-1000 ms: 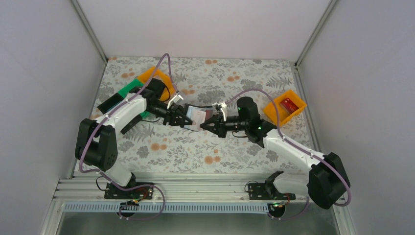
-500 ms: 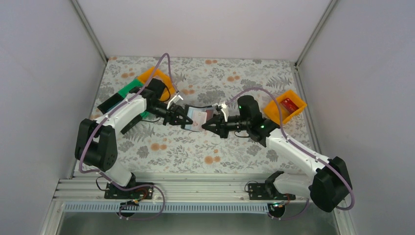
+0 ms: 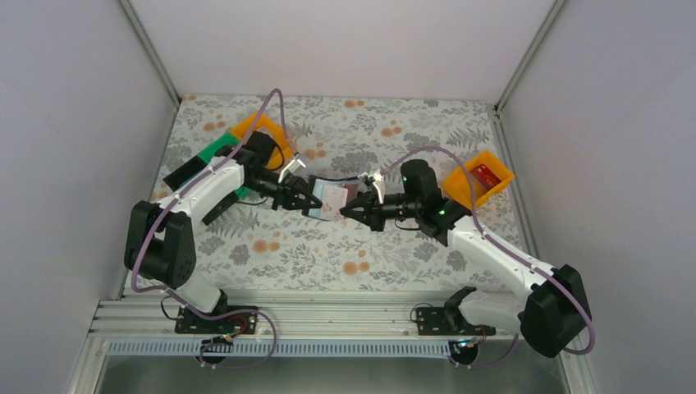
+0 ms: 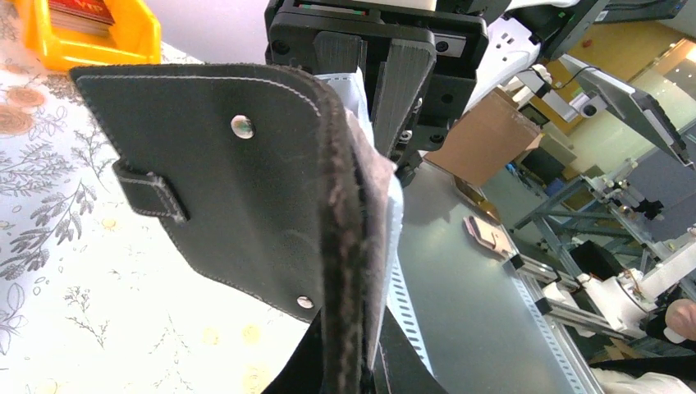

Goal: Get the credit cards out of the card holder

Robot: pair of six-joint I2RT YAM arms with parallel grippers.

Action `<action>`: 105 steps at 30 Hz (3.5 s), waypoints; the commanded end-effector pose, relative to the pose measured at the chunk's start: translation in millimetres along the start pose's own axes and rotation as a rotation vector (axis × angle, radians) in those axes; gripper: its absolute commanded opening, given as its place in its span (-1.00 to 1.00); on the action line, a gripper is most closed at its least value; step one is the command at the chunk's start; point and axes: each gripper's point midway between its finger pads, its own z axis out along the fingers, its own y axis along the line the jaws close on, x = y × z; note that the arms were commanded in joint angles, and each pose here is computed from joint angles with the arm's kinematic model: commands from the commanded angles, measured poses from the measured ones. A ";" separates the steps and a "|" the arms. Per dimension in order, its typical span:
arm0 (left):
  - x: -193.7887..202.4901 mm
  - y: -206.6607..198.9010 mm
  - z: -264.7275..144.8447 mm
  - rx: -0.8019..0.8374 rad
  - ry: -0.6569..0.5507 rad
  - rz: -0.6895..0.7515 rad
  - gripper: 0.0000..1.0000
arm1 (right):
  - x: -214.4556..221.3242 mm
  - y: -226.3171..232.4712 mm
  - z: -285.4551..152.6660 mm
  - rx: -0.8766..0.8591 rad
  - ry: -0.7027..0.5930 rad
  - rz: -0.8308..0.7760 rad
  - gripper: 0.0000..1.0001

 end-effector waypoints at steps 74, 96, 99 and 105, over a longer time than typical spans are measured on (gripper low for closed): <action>-63.0 45.5 -86.2 -0.642 0.171 0.111 0.53 | -126.9 -56.3 0.0 0.305 -0.197 0.459 -0.92; -131.7 -25.4 -105.5 -1.095 0.550 1.092 0.60 | -50.4 -35.8 31.8 0.229 0.242 0.293 -0.92; -114.3 -16.1 -86.7 -1.086 0.698 1.245 0.55 | -47.2 -14.8 31.8 0.132 0.243 0.275 -0.92; -96.2 -57.0 -38.8 -0.960 0.828 1.799 0.73 | -39.6 -12.8 23.9 0.213 0.240 0.253 -0.92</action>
